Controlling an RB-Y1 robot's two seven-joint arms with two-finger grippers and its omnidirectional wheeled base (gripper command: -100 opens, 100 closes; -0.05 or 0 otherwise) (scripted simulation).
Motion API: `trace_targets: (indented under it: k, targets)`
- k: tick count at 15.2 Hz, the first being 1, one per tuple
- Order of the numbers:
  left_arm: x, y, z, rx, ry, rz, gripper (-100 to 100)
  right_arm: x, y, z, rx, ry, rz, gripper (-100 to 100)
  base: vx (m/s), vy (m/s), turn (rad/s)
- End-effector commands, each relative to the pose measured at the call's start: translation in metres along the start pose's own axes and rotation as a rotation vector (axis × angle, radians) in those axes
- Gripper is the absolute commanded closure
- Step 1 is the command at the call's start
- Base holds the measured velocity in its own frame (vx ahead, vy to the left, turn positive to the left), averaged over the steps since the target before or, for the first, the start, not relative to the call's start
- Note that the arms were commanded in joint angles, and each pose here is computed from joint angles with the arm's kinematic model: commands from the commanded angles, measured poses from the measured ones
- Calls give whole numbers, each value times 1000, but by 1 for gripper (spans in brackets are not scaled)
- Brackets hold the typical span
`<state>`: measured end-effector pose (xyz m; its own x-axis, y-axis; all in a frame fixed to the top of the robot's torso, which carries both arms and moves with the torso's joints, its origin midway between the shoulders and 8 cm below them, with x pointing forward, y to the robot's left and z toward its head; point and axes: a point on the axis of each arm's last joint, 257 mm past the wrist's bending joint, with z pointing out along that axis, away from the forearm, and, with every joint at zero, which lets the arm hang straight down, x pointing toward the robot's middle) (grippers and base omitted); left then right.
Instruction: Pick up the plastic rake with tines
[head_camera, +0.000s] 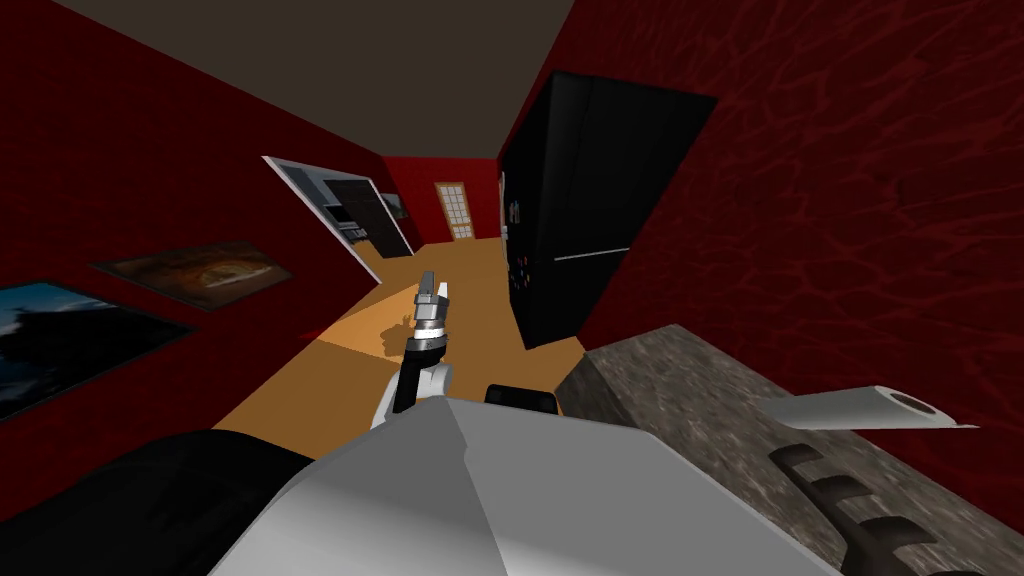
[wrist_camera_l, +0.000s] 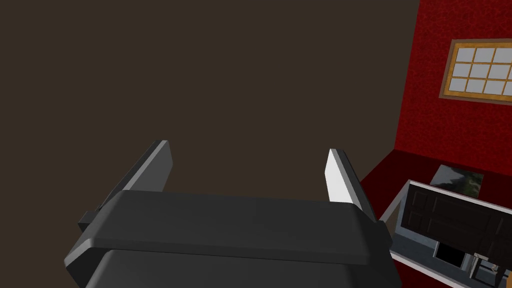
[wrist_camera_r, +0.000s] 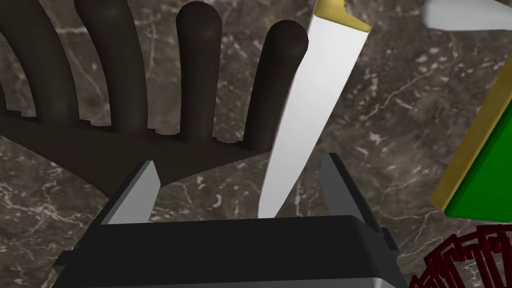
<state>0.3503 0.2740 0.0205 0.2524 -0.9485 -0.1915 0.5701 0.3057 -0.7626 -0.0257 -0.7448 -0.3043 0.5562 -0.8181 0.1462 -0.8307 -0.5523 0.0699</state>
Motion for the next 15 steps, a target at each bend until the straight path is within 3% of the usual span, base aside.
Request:
trace_targets:
  k: [1, 2, 4, 9, 11, 15]
  targets:
    - [0, 0, 0, 0, 0, 0, 0, -14, -3, 1, 34, -49, 48, -100, 33, -9, 118]
    - [0, 0, 0, 0, 0, 0, 0, -21, -5, 1, 65, -74, 102, -100, 37, -12, 133]
    - [0, 0, 0, 0, 0, 0, 0, -29, -6, 1, 73, -99, 105, -100, 30, -15, 74]
    - [0, 0, 0, 0, 0, 0, 0, -68, -18, 1, 168, -231, 238, -100, 24, -7, 92]
    - [0, 0, 0, 0, 0, 0, 0, -69, -18, 2, 169, -233, 241, -100, 16, -4, 52]
    - [0, 0, 0, 0, 0, 0, 0, -97, -27, 3, 227, -326, 322, -100, 12, -1, 74]
